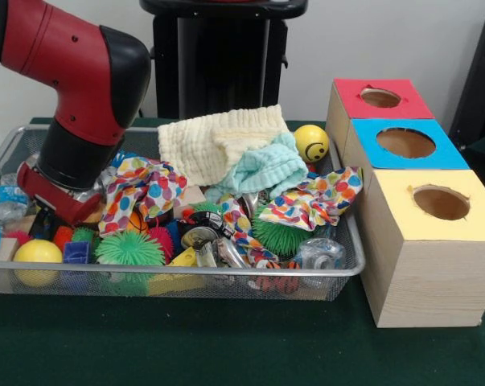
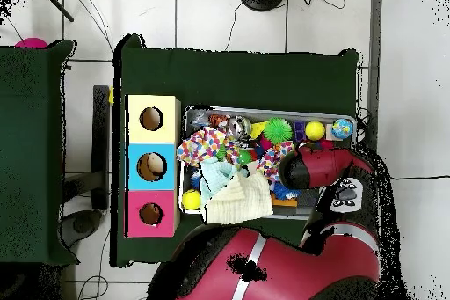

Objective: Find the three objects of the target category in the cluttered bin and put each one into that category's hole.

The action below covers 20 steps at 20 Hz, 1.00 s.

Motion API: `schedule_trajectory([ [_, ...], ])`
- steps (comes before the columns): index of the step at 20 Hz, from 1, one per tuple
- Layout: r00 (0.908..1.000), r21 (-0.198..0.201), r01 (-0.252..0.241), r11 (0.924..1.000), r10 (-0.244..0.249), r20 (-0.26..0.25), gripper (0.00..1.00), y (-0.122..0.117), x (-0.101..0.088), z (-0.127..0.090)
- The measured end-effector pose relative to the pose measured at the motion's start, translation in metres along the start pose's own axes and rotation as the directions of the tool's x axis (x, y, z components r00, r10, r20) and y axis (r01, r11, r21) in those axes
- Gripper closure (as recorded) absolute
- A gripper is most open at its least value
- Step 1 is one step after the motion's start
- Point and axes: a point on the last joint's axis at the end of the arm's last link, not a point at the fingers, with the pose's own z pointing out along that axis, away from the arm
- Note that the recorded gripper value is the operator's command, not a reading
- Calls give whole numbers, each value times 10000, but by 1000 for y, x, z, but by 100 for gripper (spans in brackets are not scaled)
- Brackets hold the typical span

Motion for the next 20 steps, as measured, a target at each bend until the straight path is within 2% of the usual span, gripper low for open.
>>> schedule_trajectory([
  [14, 9997, 27, -208, 9998, 208, -85, 100, 0, -2, -2],
  [20, 9959, 208, -730, 9971, 740, -527, 100, -1, -4, -14],
])
